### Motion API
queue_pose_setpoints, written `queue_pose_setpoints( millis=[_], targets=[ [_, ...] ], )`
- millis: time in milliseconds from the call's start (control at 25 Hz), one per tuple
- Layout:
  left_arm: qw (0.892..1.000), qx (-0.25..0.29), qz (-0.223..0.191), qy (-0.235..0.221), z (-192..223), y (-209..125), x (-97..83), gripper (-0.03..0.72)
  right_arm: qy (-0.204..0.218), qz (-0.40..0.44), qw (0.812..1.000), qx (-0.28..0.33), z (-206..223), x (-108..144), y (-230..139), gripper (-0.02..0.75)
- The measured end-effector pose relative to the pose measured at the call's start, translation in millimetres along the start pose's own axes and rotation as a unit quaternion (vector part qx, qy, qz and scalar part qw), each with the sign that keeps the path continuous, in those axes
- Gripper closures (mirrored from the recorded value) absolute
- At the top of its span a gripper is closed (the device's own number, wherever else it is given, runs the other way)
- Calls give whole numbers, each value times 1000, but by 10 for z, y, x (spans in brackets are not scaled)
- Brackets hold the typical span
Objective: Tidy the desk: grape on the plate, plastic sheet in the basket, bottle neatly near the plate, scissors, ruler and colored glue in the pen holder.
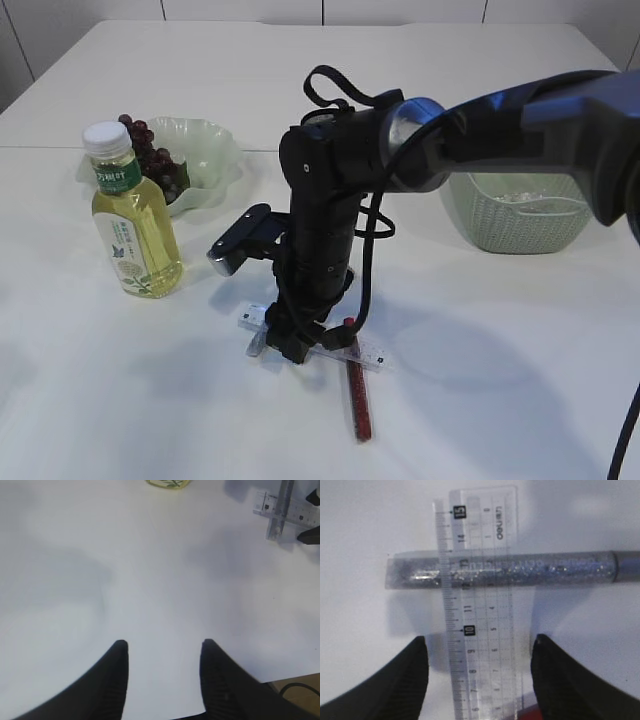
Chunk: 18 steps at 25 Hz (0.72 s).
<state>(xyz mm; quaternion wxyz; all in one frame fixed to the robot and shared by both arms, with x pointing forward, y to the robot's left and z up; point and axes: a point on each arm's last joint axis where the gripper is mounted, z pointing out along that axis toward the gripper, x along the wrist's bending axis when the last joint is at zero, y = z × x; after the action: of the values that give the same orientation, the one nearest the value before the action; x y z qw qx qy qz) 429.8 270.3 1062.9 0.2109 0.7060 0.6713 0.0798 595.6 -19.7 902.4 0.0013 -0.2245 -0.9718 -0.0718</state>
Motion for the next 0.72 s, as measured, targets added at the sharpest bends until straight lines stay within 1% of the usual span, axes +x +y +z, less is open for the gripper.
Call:
queue_pose_setpoints(
  millis=[80, 160, 240, 320, 400, 720],
  targets=[
    [1000, 0, 0, 0, 0, 0, 0, 346, 0, 1, 1000, 0, -1, -1, 1, 229],
    [1000, 0, 0, 0, 0, 0, 0, 347, -1, 2, 1000, -2, -7, -3, 7, 257],
    [1000, 0, 0, 0, 0, 0, 0, 347, -1, 3, 1000, -2, -7, -3, 7, 313],
    [1000, 0, 0, 0, 0, 0, 0, 347, -1, 3, 1000, -2, -7, -3, 7, 395],
    [1000, 0, 0, 0, 0, 0, 0, 347, -1, 3, 1000, -2, -7, -3, 7, 439],
    [1000, 0, 2, 0, 0, 0, 0, 347, -2, 3, 1000, -3, -12, -5, 12, 447]
  ],
)
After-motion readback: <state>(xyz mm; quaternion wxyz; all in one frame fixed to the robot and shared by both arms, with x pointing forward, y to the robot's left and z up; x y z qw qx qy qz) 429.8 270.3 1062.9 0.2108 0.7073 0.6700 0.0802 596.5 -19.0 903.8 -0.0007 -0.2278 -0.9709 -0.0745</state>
